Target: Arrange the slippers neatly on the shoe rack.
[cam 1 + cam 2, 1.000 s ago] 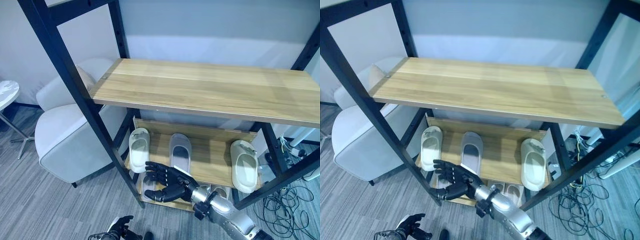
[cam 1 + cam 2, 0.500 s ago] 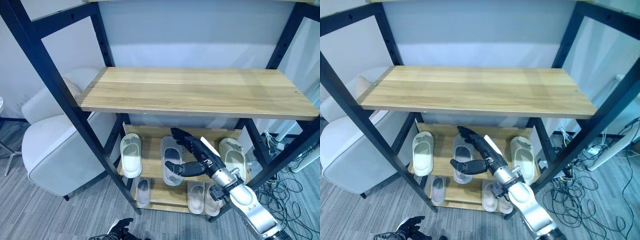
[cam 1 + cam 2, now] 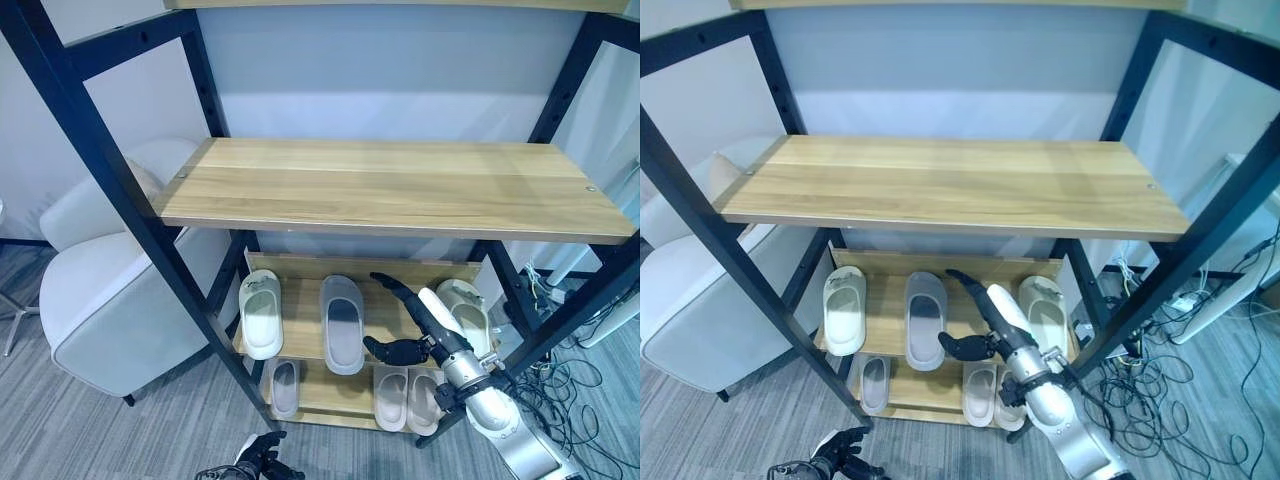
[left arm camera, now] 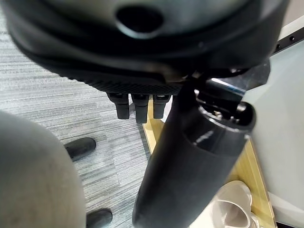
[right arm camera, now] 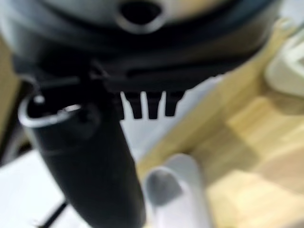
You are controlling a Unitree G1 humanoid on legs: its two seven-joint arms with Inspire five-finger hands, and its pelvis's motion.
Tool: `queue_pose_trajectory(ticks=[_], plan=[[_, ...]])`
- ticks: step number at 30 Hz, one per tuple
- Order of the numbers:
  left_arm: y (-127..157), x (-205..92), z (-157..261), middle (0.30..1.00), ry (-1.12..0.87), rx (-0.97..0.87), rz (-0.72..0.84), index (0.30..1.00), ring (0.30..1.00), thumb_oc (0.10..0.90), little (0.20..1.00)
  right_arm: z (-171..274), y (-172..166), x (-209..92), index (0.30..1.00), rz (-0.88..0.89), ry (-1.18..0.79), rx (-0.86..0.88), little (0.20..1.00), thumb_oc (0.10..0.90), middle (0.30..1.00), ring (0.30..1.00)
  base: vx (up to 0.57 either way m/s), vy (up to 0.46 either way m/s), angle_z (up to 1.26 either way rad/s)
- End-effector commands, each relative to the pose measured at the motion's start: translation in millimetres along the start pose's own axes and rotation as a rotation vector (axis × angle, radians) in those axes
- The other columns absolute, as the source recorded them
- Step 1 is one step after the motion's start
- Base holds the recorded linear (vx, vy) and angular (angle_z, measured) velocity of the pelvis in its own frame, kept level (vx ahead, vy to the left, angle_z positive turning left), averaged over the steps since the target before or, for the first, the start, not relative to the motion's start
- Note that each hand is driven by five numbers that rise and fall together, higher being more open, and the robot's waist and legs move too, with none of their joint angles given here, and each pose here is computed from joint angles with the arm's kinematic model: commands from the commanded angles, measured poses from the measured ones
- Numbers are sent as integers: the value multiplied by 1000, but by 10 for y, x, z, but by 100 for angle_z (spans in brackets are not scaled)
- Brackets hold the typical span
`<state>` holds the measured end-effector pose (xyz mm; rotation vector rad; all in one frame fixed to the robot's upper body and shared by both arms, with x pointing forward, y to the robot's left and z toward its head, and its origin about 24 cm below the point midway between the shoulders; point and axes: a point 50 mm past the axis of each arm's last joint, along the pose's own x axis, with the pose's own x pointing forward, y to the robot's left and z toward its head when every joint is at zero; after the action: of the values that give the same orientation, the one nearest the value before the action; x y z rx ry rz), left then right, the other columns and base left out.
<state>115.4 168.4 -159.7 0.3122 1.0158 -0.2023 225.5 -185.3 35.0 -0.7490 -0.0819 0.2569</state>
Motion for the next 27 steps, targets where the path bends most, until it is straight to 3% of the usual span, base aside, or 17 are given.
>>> queue_pose_trajectory(ticks=[1,27], plan=[[-94,-20,-112,900,33,59,-36,900,900,800,900,381,-282,159,900,-217,-209,-28,900,800,900,900,33,39,4],[-59,-80,-274,900,75,18,30,900,900,800,900,140,-132,312,900,-335,-40,94,900,800,900,900,27,34,1]])
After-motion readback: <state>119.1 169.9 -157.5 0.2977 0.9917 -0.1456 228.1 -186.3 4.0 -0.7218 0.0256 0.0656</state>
